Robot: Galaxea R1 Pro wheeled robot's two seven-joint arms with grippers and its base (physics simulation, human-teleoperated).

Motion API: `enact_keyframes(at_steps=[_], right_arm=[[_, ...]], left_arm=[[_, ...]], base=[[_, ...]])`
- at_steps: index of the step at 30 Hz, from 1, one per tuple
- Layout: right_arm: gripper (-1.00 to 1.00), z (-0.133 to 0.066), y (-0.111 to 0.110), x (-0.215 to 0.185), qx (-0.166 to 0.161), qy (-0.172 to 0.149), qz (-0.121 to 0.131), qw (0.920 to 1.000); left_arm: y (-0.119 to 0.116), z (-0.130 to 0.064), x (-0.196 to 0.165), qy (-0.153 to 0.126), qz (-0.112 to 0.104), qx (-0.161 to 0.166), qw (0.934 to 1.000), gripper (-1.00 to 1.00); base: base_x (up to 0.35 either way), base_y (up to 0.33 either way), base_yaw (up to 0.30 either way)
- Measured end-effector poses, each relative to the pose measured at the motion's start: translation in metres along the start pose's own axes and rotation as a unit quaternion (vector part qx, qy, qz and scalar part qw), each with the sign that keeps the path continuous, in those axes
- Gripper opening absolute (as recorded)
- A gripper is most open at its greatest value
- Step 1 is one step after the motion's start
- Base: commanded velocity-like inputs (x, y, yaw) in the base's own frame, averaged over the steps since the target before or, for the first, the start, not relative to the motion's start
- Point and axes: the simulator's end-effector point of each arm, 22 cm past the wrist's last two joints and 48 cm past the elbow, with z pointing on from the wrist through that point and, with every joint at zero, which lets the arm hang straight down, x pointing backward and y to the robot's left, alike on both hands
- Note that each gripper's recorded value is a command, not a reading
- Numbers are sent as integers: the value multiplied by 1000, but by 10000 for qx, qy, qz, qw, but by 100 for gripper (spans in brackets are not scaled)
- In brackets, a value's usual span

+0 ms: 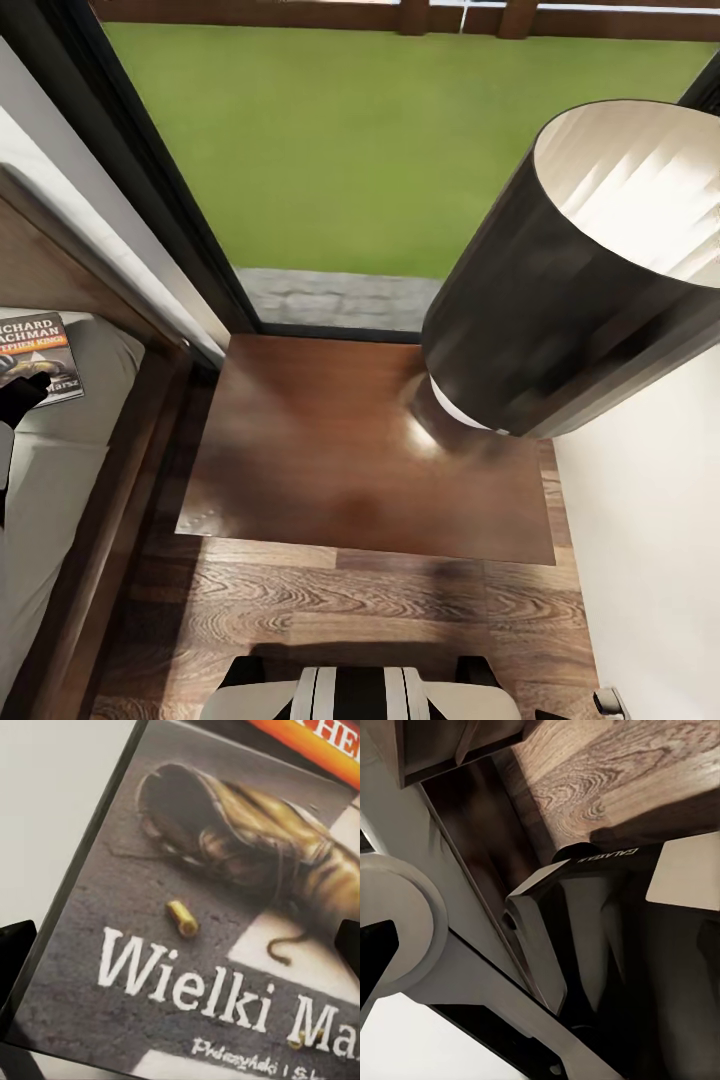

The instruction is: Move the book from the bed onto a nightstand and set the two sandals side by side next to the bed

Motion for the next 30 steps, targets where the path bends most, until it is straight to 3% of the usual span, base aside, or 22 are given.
enact_keyframes(at_steps=[30], right_arm=[[100, -4, 7, 2, 1, 0, 1, 10000]], left_arm=[[0, -3, -3, 50, -15, -12, 10000, 100]], base=[[0, 0, 0]])
